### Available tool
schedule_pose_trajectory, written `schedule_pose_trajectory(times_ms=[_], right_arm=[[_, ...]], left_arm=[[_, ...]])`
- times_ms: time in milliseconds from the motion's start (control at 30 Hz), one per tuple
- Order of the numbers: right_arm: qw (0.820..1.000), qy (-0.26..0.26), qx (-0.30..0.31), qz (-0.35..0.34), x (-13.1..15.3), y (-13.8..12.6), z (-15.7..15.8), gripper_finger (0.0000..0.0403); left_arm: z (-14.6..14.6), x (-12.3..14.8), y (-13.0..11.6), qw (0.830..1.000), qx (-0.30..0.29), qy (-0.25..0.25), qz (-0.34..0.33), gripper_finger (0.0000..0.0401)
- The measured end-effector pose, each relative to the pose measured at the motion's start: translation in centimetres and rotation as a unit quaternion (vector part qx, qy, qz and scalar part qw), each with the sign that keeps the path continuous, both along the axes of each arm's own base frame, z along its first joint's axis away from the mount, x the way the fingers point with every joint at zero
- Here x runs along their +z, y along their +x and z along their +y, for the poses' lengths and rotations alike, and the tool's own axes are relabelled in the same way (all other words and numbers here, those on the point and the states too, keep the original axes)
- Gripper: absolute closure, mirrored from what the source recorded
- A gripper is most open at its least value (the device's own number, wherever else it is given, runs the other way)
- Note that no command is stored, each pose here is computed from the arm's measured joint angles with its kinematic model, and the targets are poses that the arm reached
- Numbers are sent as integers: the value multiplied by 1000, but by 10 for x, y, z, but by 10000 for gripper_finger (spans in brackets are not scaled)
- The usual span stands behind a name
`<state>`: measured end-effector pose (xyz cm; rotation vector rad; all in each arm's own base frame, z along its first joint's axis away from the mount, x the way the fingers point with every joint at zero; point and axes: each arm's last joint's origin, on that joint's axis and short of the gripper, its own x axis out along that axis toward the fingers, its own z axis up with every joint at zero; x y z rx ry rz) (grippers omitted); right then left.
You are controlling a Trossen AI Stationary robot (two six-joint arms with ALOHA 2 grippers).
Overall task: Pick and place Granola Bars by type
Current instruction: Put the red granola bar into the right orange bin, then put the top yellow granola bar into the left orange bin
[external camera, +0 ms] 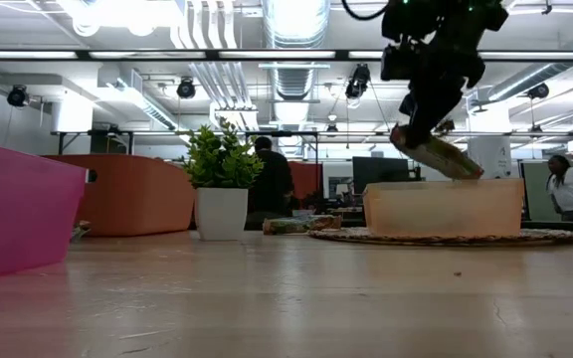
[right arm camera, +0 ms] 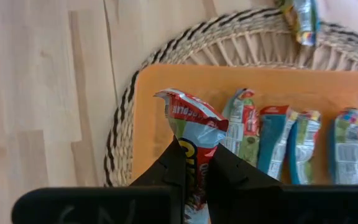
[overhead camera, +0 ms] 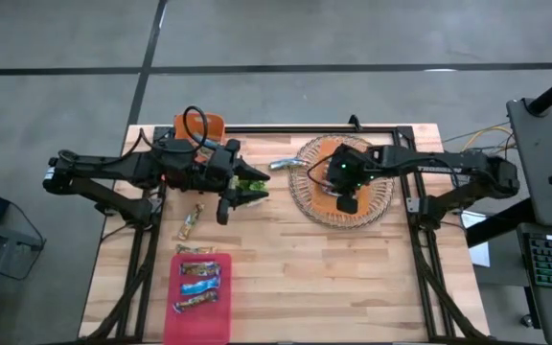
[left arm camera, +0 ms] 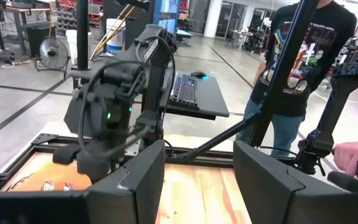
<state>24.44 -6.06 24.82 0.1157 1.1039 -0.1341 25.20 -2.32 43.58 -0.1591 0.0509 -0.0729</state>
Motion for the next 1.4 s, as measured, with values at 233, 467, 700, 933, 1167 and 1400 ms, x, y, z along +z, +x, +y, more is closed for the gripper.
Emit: schedule_pose_trajectory(times_ms=[233,467,700,933,1167,1400], right_arm=[[999,16,27,22,-24,19,-3,382],[997,22,43,61,-52,33,-7,382],[994,29,50,96,-75,41,-10,381],[993,34,43,102,-79,42,-10,332],[998,23,26,61,-56,36,-11,245],[999,41,-4,-26,-19,24,-3,201]], left_arm=[[0,-1,0,1000,0,-8,5,229],[-1,-4,-1,999,-5,-23,26,229],[-1,-4,-2,999,-13,-24,25,229],[-1,-1,-6,999,-17,-25,19,229],[-1,1,-10,1000,-21,-16,14,229],[2,-5,-10,999,-15,-14,45,229]])
